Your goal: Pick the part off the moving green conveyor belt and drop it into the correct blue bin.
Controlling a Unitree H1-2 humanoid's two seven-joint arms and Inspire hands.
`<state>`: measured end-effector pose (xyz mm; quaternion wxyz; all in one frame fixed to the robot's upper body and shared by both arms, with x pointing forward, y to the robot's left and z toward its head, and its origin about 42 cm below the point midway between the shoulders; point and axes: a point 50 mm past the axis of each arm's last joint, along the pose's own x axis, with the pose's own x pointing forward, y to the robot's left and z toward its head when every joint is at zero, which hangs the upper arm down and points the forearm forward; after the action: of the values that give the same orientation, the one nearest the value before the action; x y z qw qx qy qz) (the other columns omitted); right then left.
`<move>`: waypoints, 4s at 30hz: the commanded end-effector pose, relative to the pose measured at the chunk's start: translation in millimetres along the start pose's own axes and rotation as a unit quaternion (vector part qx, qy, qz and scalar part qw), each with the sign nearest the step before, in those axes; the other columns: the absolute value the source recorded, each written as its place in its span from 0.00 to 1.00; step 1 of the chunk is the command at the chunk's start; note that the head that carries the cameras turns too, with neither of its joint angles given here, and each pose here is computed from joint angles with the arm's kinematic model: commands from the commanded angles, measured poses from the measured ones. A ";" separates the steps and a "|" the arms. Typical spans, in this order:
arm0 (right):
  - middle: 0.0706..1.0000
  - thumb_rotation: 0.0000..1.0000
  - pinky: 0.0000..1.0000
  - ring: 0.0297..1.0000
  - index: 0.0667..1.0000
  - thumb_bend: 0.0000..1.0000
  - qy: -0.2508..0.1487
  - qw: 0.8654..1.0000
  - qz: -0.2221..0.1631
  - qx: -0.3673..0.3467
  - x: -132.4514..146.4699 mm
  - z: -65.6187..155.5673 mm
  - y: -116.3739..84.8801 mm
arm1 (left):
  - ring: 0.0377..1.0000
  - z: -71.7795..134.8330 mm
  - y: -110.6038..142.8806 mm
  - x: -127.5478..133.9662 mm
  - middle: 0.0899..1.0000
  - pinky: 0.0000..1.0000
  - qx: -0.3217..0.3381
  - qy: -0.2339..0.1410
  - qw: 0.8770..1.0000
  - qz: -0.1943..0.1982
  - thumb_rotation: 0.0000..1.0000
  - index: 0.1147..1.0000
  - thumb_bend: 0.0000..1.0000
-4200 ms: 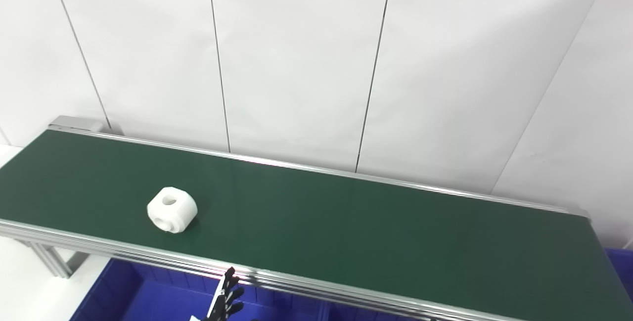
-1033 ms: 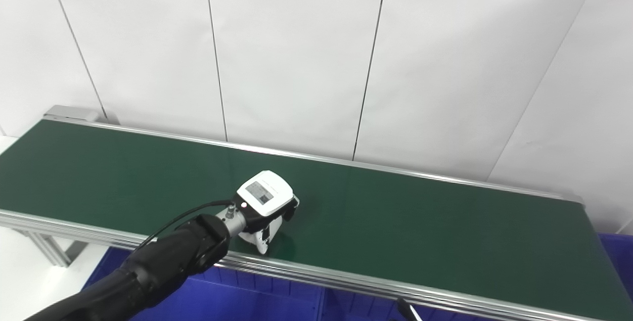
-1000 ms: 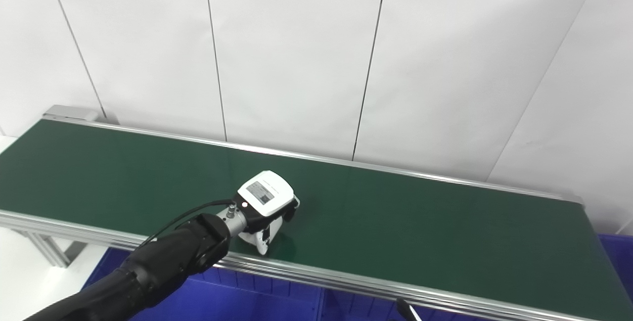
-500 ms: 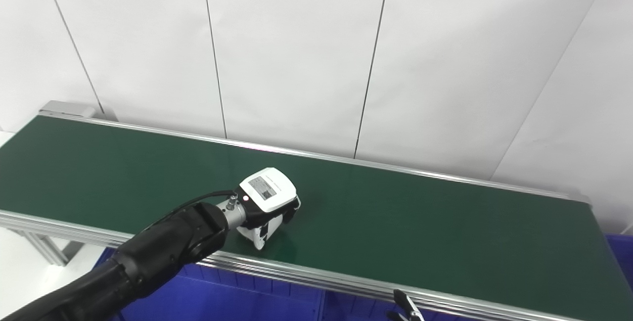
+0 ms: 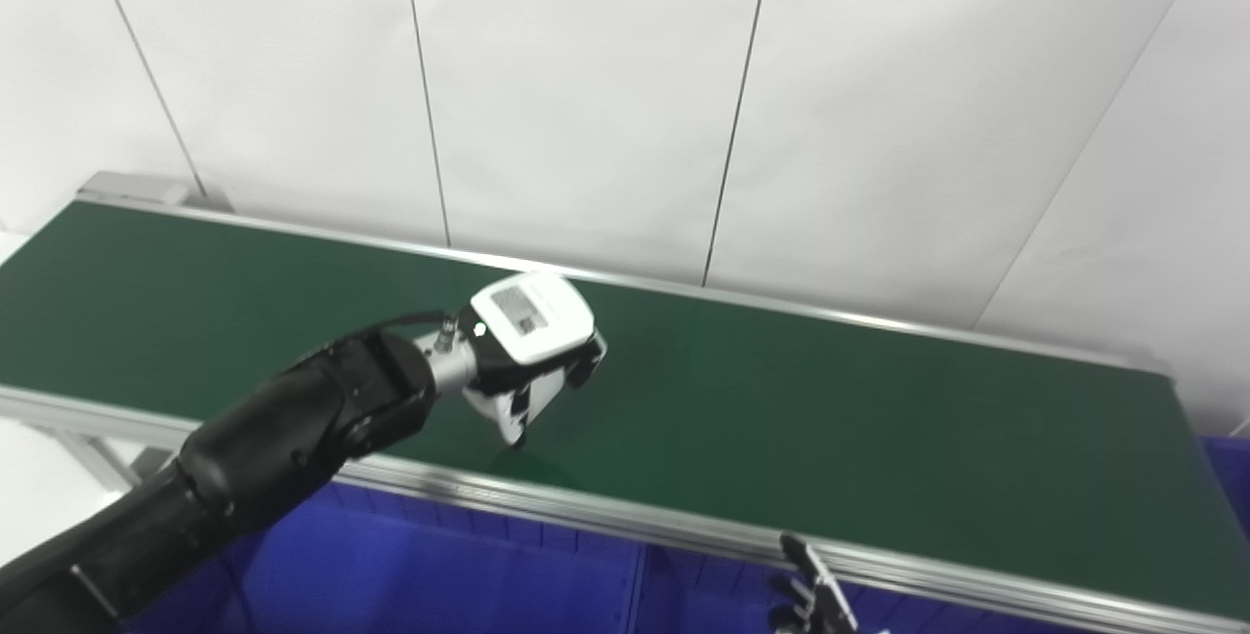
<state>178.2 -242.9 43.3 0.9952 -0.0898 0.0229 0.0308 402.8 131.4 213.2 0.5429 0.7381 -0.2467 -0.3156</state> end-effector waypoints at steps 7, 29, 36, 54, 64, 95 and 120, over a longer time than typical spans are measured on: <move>0.93 0.93 0.76 0.84 0.91 0.93 -0.021 1.000 0.009 -0.003 9.7 15.4 -19.1 | 0.33 0.6 7.4 -29.1 0.35 0.41 0.012 -0.005 1.000 -0.021 0.00 0.44 0.52; 0.92 0.91 0.76 0.84 0.89 0.93 -0.032 0.999 0.022 0.013 18.3 14.0 -35.0 | 0.30 10.4 -49.8 -99.2 0.35 0.41 -0.009 0.032 0.993 -0.116 0.00 0.44 0.52; 0.92 0.92 0.77 0.84 0.89 0.92 -0.030 0.999 0.021 0.013 16.4 14.8 -34.8 | 0.43 5.1 -63.0 -132.5 0.40 0.48 -0.022 0.066 0.990 -0.124 0.00 0.44 0.52; 0.92 0.91 0.77 0.84 0.90 0.92 -0.028 0.999 0.021 0.013 15.8 14.0 -33.0 | 1.00 3.5 -74.2 -150.9 1.00 1.00 -0.092 0.107 0.977 -0.160 0.78 1.00 1.00; 0.92 0.92 0.76 0.84 0.89 0.93 -0.027 0.999 0.021 0.009 16.8 17.3 -23.8 | 1.00 8.9 -63.4 -150.8 1.00 1.00 -0.139 0.095 0.981 -0.093 0.78 1.00 1.00; 0.99 0.99 0.84 0.87 0.96 0.81 0.002 0.997 -0.072 0.003 44.6 50.9 89.4 | 1.00 100.4 -75.5 -85.3 1.00 1.00 -0.716 0.068 0.681 0.134 0.81 1.00 0.79; 0.96 0.98 0.82 0.87 0.94 0.84 0.000 0.998 -0.064 0.017 49.4 52.9 89.8 | 1.00 120.8 -90.5 -98.5 1.00 1.00 -0.718 0.126 0.650 0.213 0.83 1.00 0.67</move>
<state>222.5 -141.5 65.9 0.9953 -0.0802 0.0411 -0.0345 245.9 151.3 112.5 0.9798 0.0735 0.0143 -0.1857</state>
